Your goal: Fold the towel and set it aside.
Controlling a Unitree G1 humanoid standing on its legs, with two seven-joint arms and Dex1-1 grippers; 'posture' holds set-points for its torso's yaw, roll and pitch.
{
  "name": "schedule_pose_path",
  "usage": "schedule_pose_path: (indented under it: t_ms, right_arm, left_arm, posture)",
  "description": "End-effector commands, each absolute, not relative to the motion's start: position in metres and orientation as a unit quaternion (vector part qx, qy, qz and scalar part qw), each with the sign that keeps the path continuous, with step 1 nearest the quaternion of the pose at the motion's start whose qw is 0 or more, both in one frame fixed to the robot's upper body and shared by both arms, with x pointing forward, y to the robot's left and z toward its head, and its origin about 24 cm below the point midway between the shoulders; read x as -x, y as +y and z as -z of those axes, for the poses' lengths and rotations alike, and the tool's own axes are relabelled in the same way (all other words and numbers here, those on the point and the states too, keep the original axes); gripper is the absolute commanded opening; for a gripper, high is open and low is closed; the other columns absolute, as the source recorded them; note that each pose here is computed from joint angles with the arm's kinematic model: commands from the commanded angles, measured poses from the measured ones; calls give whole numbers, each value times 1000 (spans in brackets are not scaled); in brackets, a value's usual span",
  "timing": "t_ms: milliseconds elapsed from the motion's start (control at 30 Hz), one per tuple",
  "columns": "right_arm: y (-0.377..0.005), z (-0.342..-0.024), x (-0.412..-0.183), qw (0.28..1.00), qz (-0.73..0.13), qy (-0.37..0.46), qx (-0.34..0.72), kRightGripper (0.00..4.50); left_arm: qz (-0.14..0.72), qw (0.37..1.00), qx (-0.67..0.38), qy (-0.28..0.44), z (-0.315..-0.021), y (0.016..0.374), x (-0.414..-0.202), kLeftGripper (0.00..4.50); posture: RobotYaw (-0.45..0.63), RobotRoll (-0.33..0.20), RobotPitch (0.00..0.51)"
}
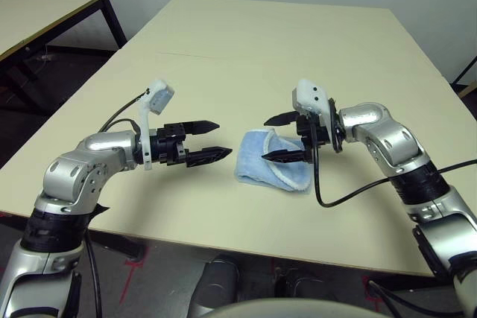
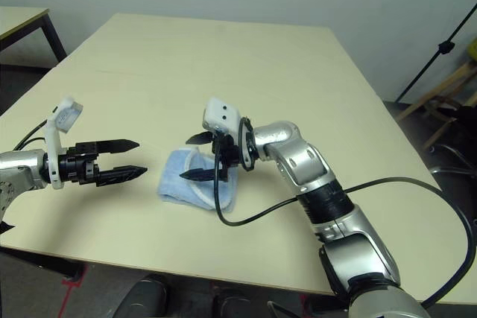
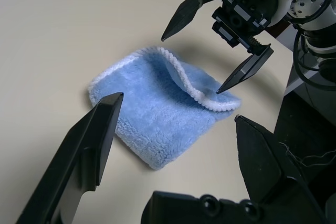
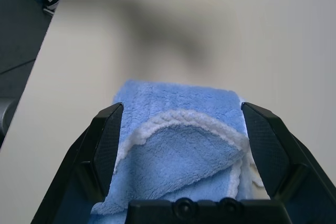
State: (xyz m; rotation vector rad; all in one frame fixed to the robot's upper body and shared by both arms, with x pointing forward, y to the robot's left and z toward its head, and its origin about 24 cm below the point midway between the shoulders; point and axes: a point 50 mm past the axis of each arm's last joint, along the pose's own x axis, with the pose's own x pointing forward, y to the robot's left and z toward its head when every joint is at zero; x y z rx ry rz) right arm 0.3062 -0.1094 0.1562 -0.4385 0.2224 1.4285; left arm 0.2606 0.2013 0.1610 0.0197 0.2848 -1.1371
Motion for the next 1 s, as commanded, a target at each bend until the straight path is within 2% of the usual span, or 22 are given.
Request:
schedule_pose_path:
  t_ms: [33,67,100,200,467,500,767,1000]
  right_arm:
    - [-112,-159,-307,738,-644,96,178,4500]
    - [-111,-159,-306,738,-646,95,172,4500]
    - [-110,-159,-305,737,-647,95,168,4500]
    - [-108,-158,-304,735,-652,97,159,3927]
    - [-93,-157,-311,732,-653,93,169,3926]
    - [-91,-156,-312,729,-655,94,176,3926]
    - [-80,-154,-319,720,-658,97,198,3926]
    - [-85,-138,-316,701,-661,130,233,3926]
  left_arm:
    - [545,828,-2,130,-160,193,-263,4477]
    - [551,824,7,131,-160,191,-264,4477]
    - [554,822,13,132,-160,190,-264,4075]
    - [551,823,12,139,-157,188,-268,3173]
    - [557,812,-46,169,-139,180,-275,276]
    - [556,812,-52,170,-137,178,-277,22]
    - [556,810,-61,174,-129,172,-282,22]
    - [554,810,-62,182,-129,174,-279,22]
  posture:
    - [202,0,39]
    - [202,0,39]
    - [202,0,39]
    - [193,0,39]
    - [191,0,37]
    - [191,0,37]
    - [198,0,36]
    - [199,0,38]
